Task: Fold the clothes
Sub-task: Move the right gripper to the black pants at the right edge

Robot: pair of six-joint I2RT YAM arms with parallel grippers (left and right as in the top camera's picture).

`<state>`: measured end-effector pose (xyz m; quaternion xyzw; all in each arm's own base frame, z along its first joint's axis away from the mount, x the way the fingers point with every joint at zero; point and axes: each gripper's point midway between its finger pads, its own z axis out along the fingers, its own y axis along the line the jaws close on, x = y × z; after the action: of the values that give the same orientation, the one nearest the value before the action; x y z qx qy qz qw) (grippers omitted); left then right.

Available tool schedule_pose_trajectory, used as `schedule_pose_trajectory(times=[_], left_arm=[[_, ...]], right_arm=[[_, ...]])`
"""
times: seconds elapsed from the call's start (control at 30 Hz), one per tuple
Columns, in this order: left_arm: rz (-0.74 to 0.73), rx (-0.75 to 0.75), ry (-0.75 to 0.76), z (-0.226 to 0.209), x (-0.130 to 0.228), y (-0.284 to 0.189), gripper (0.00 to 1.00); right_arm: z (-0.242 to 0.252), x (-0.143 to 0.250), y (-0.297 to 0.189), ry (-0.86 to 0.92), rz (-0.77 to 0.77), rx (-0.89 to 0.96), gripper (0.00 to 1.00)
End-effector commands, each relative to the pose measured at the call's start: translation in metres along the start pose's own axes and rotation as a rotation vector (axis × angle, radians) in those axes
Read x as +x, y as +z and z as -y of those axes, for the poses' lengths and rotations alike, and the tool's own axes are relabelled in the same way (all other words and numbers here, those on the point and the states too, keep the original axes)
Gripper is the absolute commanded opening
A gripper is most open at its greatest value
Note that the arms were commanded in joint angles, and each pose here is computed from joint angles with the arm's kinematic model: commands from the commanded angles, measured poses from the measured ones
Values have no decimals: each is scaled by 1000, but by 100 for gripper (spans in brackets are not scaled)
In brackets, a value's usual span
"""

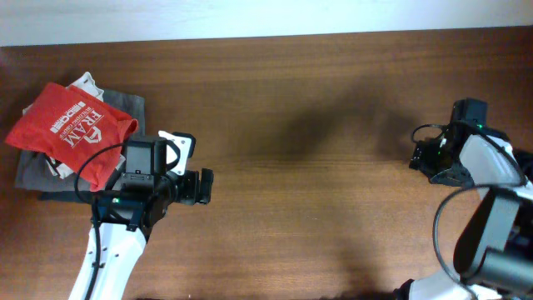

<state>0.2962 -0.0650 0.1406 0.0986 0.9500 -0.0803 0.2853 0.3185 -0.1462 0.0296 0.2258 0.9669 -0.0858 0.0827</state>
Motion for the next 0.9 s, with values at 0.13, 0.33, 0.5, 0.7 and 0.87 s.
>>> schedule_pose_trajectory(times=[0.13,0.33,0.5,0.7,0.87], left_arm=[[19,16,-2,2,-8,-3,99],[25,16,-1,2,-10,-3,99],[34,15,0,2,-12,-3,99],[56,15,3,1,-18,-3,99],[63,14,4,1,-19,-3,99]], right_arm=[[6,-14,27,2,17,57,99],[10,-9,48,10,-19,82,89],[23,-2,61,60,-58,109,45],[26,-1,64,144,-66,65,4],[-19,-24,48,121,-18,-146,4]])
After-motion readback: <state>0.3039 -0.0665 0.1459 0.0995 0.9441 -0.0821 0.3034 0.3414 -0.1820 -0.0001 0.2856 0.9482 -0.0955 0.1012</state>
